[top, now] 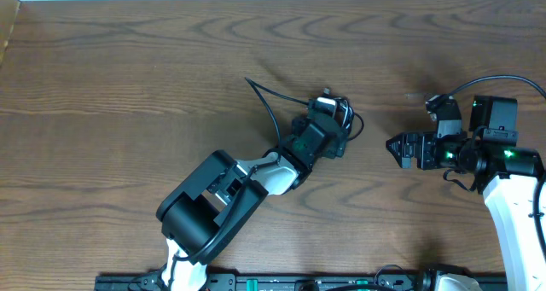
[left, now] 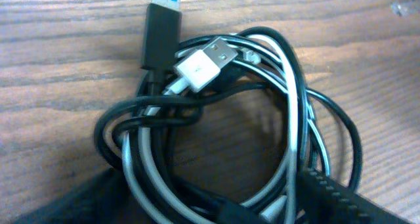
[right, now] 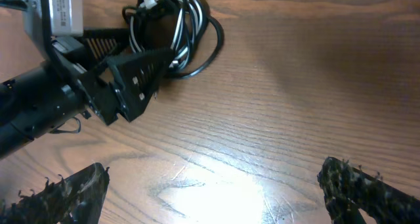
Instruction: Untangle cables
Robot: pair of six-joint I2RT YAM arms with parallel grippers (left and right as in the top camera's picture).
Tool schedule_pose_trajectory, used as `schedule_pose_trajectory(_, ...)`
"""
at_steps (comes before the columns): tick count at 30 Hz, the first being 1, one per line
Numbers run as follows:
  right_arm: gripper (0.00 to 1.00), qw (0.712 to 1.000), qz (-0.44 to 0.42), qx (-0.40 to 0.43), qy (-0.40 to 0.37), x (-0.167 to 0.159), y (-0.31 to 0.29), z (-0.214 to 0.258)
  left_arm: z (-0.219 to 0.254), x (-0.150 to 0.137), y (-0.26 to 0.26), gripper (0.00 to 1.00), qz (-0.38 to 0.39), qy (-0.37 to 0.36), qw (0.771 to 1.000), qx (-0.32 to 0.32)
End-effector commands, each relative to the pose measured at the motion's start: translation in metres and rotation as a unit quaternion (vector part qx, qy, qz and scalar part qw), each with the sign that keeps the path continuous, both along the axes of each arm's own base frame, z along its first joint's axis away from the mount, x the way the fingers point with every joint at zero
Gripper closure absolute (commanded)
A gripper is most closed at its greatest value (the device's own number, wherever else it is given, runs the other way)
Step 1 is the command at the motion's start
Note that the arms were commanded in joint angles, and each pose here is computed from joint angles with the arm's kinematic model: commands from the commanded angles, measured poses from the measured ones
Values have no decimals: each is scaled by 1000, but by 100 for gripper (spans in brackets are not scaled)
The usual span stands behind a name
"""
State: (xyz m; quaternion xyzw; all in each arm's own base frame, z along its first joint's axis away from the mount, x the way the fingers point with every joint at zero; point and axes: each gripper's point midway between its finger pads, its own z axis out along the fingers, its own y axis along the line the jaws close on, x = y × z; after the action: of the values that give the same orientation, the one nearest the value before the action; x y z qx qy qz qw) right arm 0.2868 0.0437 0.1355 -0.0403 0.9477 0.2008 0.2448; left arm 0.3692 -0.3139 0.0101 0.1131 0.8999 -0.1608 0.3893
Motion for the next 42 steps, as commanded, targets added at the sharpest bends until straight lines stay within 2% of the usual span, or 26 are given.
schedule_pose_trajectory(1,1,1000,16,10,1,-2,6,-1,-16,5,13,32,25,2,999,31)
schedule_pose_trajectory(4,1,1000,16,10,1,-2,6,-1,-8,9,7,75,24,-4,999,24)
schedule_pose_trajectory(5,1,1000,16,10,0,-2,6,-1,-6,10,6,86,24,-5,999,23)
schedule_pose_trajectory(6,1,1000,16,9,0,-2,6,-1,-2,10,5,92,23,-5,999,24)
schedule_pose_trajectory(9,1,1000,11,-2,0,-1,2,-3,10,8,5,92,22,-5,999,25)
schedule_pose_trajectory(14,1,991,-119,-47,44,1,-31,-17,56,9,21,92,41,-34,998,41)
schedule_pose_trajectory(16,1,989,-135,-46,51,0,-33,-18,76,7,25,92,43,-40,998,34)
schedule_pose_trajectory(21,1,991,-119,-21,56,0,-22,-19,112,-5,28,92,42,-37,998,1)
schedule_pose_trajectory(30,1,997,-10,80,19,2,23,3,148,-45,-6,92,-80,9,993,-90)
schedule_pose_trajectory(35,23,994,35,99,-5,5,38,10,151,-53,-13,92,-102,19,989,-104)
schedule_pose_trajectory(39,27,994,43,99,1,7,43,4,152,-56,-16,92,-107,30,987,-118)
schedule_pose_trajectory(42,43,994,42,103,15,10,46,-5,153,-56,-17,92,-100,34,986,-125)
